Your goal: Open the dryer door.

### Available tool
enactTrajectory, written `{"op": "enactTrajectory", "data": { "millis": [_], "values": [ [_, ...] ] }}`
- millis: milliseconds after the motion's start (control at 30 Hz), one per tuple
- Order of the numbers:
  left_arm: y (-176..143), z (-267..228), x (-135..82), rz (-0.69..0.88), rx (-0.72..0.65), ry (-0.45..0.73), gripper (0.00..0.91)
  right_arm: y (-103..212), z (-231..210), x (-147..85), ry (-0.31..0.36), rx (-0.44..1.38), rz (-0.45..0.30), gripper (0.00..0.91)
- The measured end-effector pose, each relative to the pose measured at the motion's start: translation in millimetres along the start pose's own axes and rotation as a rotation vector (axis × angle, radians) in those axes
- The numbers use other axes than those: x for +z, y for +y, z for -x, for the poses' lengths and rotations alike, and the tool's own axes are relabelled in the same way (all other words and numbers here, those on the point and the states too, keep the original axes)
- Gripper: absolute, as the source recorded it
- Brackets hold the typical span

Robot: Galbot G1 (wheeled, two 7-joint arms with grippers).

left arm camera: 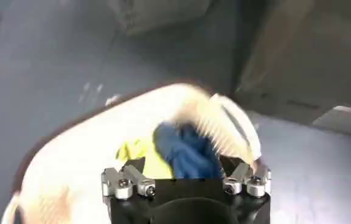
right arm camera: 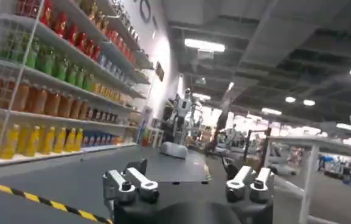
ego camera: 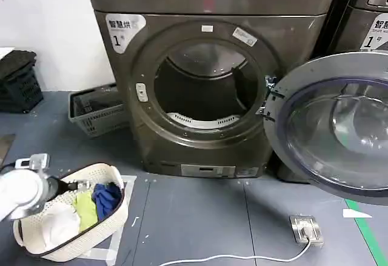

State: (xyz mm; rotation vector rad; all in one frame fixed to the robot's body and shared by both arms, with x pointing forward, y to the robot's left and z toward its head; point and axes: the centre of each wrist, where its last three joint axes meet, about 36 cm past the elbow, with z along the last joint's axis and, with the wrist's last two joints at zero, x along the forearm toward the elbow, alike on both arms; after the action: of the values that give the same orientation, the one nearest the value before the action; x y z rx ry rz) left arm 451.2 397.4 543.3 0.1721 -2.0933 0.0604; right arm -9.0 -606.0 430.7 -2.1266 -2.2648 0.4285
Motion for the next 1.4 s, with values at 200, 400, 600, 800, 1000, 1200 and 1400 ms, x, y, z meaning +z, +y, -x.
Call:
{"op": "enactTrajectory", "data": {
  "millis": [200,400,600,800,1000,1200,1400],
  "values": [
    [13.4,5.7,8.1,-0.027,-0.031,0.075,0.907,4.1,-2.2,7.3,-0.04,-0.021,0.014,0.907],
    [11.8,8.9,14.3,-0.036,-0.016,0.108,0.907,5.5,-2.9,7.1,-0.032,-0.031,0.018,0.907],
    [14.9,10.2,13.8,-0.056,-0.01,0.126,0.907,8.5,-3.1,6.1,-0.032,-0.041,0.028,0.907],
    [15.5,12.0,15.9,-0.056,-0.013,0.133,0.907,12.3,-4.7,11.0,-0.025,-0.052,0.023,0.907],
    [16.4,12.4,17.8,-0.057,-0.013,0.143,0.907,12.4,-2.6,12.5,-0.029,-0.053,0.02,0.907],
    [14.5,11.8,18.7,-0.056,-0.005,0.146,0.907,14.0,-2.8,15.1,-0.028,-0.058,0.014,0.907],
    [15.5,15.1,21.6,-0.056,-0.009,0.152,0.907,14.6,-3.2,15.0,-0.023,-0.061,0.01,0.907]
  ]
}}
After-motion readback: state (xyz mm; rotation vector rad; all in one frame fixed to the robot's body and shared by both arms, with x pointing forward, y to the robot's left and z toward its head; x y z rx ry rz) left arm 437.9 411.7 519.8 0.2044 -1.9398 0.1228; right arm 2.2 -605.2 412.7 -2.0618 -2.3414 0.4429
